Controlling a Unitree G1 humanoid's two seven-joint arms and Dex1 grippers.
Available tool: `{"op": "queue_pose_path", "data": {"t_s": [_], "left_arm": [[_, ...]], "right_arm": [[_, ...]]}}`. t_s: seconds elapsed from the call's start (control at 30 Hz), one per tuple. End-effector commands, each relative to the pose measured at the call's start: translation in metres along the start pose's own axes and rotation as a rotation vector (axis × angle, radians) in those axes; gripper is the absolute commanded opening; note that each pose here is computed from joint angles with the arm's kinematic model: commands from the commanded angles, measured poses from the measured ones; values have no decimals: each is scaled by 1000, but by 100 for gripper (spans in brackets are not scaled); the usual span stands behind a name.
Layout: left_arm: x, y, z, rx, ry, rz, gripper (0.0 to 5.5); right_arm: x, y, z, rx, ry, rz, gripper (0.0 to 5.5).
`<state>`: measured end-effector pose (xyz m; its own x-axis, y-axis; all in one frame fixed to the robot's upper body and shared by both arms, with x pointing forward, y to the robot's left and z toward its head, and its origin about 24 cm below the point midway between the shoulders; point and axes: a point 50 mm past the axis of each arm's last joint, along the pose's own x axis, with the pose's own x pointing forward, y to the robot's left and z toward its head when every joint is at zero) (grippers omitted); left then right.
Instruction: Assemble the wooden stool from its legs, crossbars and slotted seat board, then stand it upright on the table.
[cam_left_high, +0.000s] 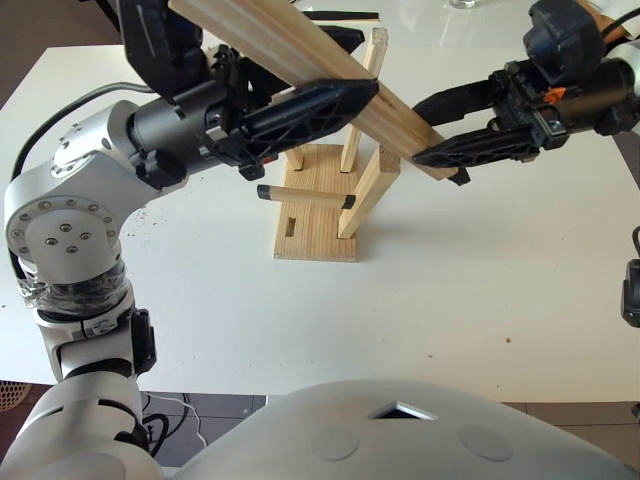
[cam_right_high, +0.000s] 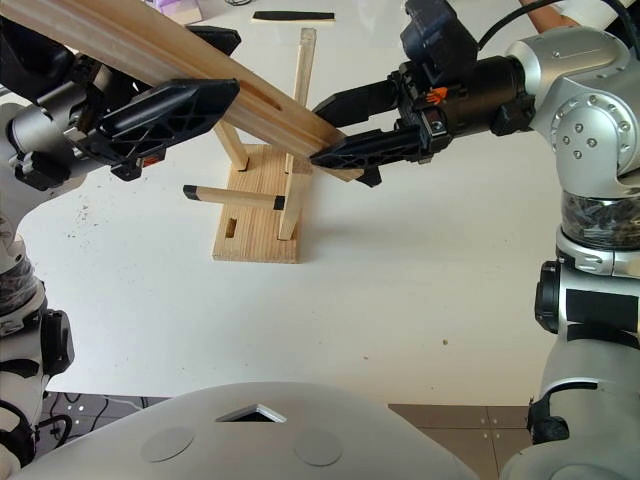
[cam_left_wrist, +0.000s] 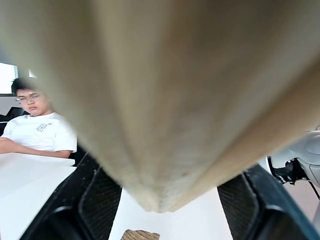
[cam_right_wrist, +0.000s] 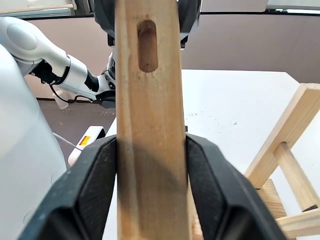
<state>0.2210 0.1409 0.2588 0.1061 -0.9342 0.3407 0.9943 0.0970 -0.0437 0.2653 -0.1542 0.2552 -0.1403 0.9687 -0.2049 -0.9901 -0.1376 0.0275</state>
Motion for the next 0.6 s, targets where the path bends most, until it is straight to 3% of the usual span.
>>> {"op": "queue_pose_path", "data": {"t_s": [0.03,0.13,0.6], "left_arm": [[-3,-1,1,17,9,-9,262],[-3,-2,0,16,5,-21,215],[3,-6,-2,-29,-84,-29,211]], "right_arm": [[-2,0,5,-27,21,-5,206],[-2,0,5,-25,15,-5,206],[8,5,-9,36,-52,13,206]]}}
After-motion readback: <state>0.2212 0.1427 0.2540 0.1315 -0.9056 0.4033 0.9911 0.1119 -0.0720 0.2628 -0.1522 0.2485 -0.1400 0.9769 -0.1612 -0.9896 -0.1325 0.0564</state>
